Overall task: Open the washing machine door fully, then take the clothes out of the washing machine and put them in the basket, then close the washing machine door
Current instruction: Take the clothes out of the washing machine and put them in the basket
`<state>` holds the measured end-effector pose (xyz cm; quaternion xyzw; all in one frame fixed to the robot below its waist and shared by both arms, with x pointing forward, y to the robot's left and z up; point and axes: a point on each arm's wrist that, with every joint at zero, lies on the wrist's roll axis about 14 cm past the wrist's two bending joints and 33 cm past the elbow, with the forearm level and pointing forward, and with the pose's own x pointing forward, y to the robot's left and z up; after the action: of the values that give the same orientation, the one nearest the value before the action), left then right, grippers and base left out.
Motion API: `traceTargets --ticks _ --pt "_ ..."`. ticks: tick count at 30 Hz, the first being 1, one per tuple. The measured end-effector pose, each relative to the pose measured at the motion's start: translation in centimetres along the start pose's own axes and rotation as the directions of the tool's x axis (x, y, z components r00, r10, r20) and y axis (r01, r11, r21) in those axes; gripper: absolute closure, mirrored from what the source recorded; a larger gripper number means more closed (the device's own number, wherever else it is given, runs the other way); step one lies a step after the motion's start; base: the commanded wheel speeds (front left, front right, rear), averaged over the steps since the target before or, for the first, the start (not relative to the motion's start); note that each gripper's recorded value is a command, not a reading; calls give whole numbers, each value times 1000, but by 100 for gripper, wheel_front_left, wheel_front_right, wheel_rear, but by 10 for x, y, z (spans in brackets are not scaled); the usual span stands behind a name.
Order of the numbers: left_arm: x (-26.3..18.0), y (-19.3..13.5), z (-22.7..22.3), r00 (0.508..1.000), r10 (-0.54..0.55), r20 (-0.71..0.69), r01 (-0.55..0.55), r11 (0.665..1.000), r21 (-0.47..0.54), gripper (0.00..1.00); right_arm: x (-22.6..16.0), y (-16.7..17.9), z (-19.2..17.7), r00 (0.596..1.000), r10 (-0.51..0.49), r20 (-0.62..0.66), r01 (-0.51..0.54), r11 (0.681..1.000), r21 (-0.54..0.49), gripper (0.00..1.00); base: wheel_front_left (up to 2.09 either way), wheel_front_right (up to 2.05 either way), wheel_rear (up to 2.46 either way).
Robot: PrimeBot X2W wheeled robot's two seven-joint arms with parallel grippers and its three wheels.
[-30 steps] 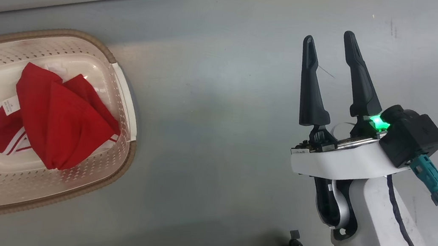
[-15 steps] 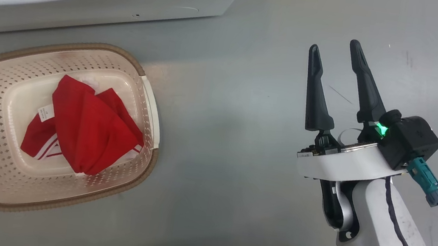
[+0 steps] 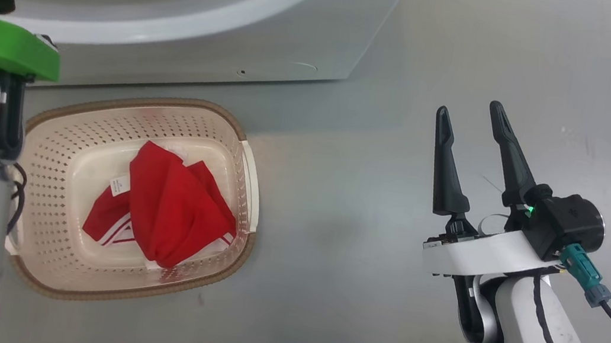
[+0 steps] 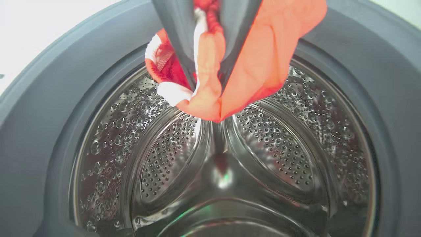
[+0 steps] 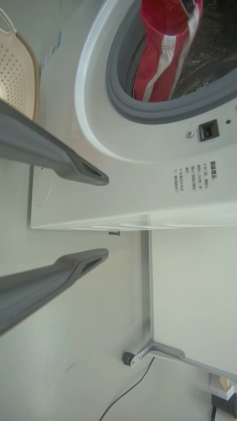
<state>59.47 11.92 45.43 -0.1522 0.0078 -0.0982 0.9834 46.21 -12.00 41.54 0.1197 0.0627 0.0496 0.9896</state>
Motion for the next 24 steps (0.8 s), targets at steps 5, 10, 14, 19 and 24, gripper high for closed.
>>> traceTargets --ticks 5,10,14,19,24 --pt "-23 -4 23 998 -1 58 0 1000 19 100 -7 9 11 1000 17 23 -17 1000 4 0 0 0 0" --pt "-42 -13 50 991 -16 131 11 999 41 100 -15 16 18 999 29 36 -29 1000 7 0 0 0 0" --pt "-57 -22 65 987 -34 157 26 998 54 100 -21 23 23 998 50 45 -50 999 12 0 0 0 0" --pt "-76 -31 89 975 -54 214 36 995 89 100 -29 29 30 996 61 59 -62 998 14 0 0 0 0" --pt "-91 -43 115 958 -81 276 53 993 109 100 -37 37 35 994 83 69 -84 996 13 0 0 0 0"
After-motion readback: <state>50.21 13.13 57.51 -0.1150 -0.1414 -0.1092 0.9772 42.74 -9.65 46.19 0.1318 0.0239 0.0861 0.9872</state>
